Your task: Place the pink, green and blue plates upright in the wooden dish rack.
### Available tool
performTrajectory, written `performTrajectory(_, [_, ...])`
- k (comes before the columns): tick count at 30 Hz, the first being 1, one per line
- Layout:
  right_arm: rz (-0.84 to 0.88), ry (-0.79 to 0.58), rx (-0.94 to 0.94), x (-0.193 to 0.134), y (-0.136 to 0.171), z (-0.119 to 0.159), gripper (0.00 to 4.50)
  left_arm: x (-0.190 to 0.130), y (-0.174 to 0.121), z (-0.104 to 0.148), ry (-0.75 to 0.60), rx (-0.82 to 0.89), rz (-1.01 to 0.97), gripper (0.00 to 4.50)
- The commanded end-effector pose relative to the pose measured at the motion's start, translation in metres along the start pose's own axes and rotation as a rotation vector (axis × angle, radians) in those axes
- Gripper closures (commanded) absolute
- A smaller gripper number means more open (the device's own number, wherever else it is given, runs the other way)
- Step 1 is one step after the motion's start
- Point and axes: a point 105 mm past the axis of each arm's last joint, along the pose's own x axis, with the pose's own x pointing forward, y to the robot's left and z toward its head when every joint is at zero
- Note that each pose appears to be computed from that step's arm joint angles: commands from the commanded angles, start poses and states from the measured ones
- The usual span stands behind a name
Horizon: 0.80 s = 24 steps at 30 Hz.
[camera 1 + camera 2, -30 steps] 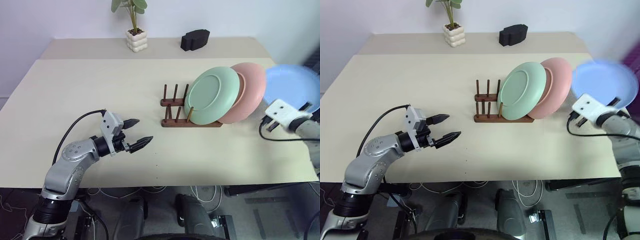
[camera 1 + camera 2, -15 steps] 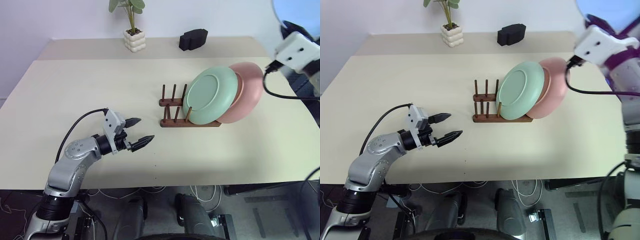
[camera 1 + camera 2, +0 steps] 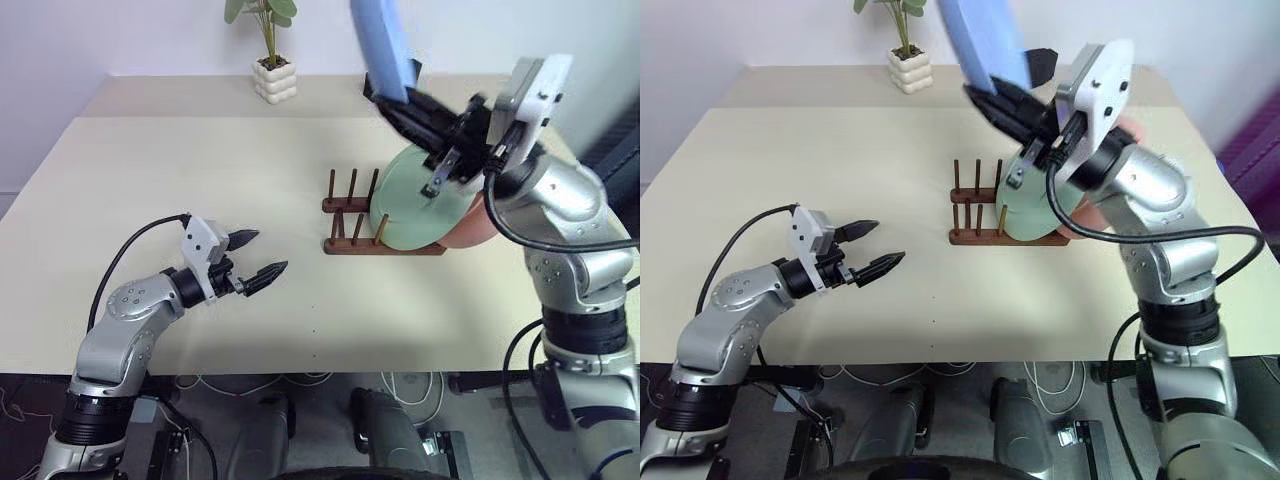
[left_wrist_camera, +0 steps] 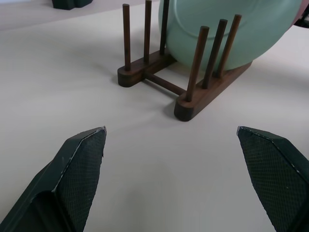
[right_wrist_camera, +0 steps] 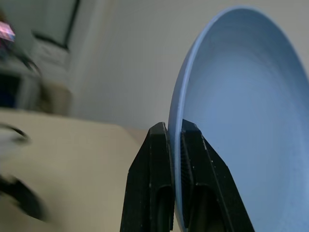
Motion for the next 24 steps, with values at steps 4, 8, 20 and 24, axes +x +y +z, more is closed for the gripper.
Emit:
performTrajectory(4, [-0.044,-0.108,0.296,-0.002,0.012,0.011,4.47,-0.008,0.005,0.014,-0.042,0.046,0.022,0.00])
performTrajectory(8, [-0.111,-0.151,0.487,0.000,0.012,0.005,4.47,-0.010,0.005,0.020,-0.077,0.046,0.012,0.00])
performTrajectory(20, [-0.174,-0.109,0.710,0.005,0.021,-0.022,4.47,-0.015,0.004,0.029,-0.116,0.049,0.013,0.00])
performTrajectory(24, [-0.199,-0.103,0.709,0.003,0.017,-0.026,4.47,-0.016,0.004,0.029,-0.116,0.049,0.014,0.00])
